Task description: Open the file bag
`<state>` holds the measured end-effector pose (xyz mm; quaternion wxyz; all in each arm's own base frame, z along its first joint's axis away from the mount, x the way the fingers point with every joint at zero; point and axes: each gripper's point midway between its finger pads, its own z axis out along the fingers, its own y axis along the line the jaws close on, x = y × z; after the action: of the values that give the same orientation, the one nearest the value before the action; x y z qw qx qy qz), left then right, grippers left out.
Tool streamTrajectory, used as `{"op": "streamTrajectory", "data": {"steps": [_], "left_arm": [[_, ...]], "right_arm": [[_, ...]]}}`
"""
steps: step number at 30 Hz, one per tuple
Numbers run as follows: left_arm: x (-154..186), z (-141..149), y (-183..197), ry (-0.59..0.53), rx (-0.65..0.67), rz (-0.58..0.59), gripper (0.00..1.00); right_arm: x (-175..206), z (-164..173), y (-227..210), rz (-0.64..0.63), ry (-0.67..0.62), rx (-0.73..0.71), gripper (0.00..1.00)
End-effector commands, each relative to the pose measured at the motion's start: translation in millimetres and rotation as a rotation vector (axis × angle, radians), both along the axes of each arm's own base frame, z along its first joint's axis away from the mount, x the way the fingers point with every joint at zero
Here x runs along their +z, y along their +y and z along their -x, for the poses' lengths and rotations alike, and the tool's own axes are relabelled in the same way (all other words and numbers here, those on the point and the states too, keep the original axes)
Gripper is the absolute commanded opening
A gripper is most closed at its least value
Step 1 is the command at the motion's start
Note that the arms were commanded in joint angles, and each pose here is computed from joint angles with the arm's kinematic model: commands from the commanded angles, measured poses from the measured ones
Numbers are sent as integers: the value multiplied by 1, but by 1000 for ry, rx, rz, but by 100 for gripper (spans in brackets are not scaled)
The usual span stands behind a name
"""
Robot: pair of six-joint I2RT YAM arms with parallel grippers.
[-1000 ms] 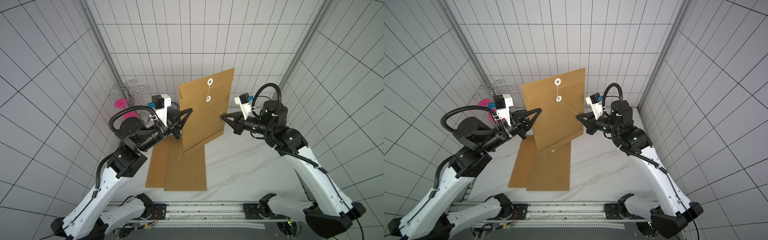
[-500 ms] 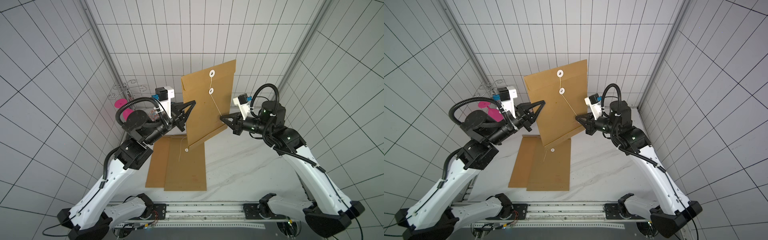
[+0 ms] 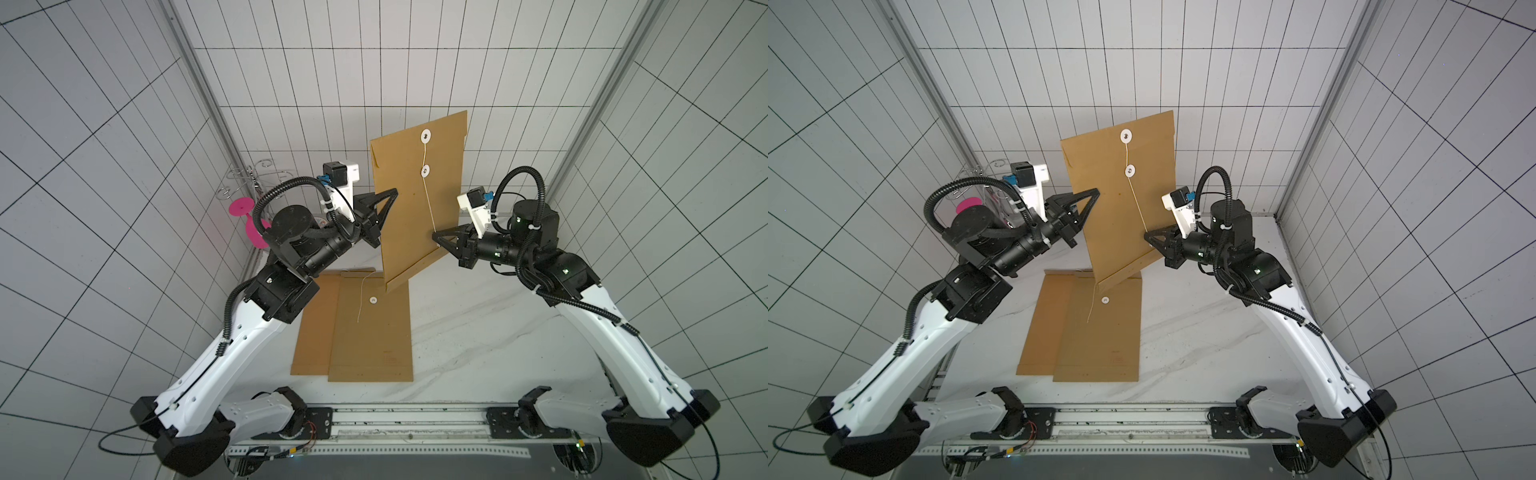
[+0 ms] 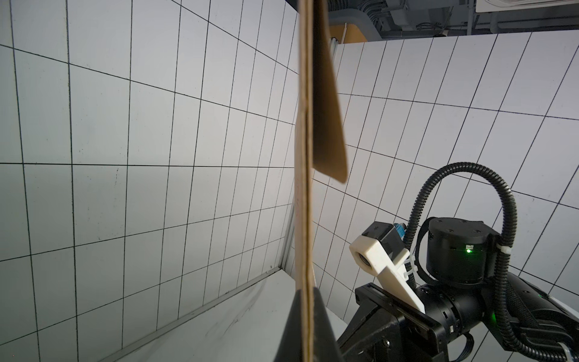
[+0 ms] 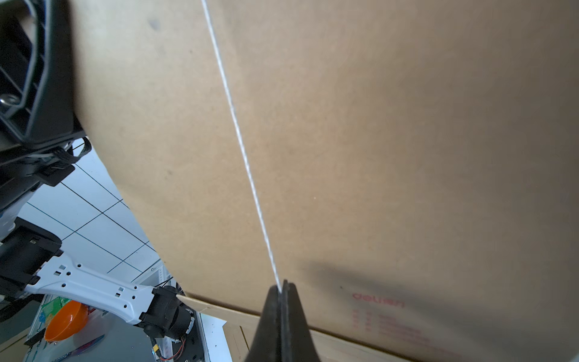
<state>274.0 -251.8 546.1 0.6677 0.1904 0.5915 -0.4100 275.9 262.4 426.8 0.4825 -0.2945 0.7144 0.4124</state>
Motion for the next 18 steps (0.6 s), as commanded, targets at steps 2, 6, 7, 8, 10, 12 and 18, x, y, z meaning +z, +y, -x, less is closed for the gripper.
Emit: {"op": "streamTrajectory", "data": {"steps": [2,6,7,8,10,12,18], "left_arm": [[27,6,4,-55,-2,58,0],[15,1,0,-39,3,25,0],[12,0,0,-36,8,16,0],[9,-1,0,-32,12,7,0],[3,-4,-2,-25,18,-6,0],[-1,-6,-3,-20,22,-20,0],[-14,-18,-10,-2,39,-64,0]], "right_arm": [[1,3,9,-15,2,33,0],[5,6,13,-23,-3,46,0],[6,6,13,-24,-3,49,0],[6,6,14,-25,-3,51,0],[6,7,16,-28,-2,57,0],[6,9,18,-30,2,68,0],[9,15,25,-42,2,97,0]]}}
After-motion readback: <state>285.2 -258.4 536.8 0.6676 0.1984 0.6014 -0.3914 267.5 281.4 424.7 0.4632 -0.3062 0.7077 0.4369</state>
